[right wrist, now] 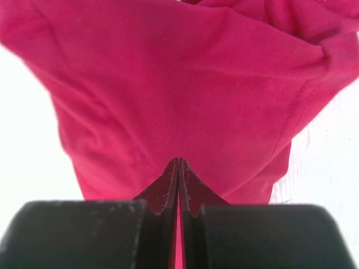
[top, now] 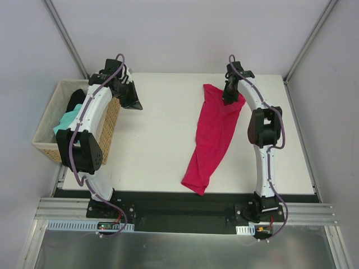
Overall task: Fold and stack the t-shirts
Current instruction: Rotate the tshirt 90 degrees
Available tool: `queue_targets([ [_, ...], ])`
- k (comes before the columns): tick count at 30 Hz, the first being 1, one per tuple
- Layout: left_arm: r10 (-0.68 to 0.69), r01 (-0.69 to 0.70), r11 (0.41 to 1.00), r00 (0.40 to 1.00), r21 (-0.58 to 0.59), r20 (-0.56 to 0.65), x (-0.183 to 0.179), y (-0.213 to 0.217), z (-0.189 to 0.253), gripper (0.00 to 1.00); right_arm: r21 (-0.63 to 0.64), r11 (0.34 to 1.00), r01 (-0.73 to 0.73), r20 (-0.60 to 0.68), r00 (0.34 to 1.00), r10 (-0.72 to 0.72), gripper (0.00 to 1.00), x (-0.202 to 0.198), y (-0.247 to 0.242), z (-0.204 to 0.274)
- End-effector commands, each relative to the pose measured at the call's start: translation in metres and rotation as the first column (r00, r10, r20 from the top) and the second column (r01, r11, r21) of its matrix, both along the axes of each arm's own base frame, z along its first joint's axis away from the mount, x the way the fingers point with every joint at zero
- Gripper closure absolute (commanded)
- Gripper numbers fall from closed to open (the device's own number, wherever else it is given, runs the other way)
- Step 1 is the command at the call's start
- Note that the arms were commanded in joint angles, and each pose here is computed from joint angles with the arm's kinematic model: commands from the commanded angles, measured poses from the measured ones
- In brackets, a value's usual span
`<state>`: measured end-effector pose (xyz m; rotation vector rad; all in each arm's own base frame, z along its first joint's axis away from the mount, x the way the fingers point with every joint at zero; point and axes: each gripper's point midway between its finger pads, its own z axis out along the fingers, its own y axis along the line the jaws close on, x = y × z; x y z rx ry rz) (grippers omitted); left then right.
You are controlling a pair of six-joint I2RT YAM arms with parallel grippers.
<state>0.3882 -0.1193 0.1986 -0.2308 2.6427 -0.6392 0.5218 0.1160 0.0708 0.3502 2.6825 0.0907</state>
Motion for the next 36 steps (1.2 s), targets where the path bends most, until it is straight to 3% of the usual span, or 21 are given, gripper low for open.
queue_targets([
  [1,0.000,0.001,1.000,1.000,-0.031,0.029,0.005,-0.001,0.016,0.96,0.032,0.999,-0.017,-0.006,1.000,0.017,0.99,0.006,-0.001,-0.006],
  [9,0.003,-0.002,0.999,1.000,-0.034,0.019,0.004,-0.001,0.015,0.96,0.059,0.998,0.022,-0.022,1.000,-0.021,0.99,0.013,-0.016,-0.016],
  [21,-0.001,0.001,0.999,1.000,-0.033,-0.005,0.012,-0.002,0.006,0.96,0.269,0.963,-0.025,-0.063,0.997,0.044,0.99,0.016,0.025,-0.036],
  [36,-0.009,0.008,0.999,0.999,-0.039,-0.043,0.019,-0.005,-0.001,0.96,0.521,0.826,-0.215,0.115,0.977,0.182,0.99,0.043,0.094,-0.015],
])
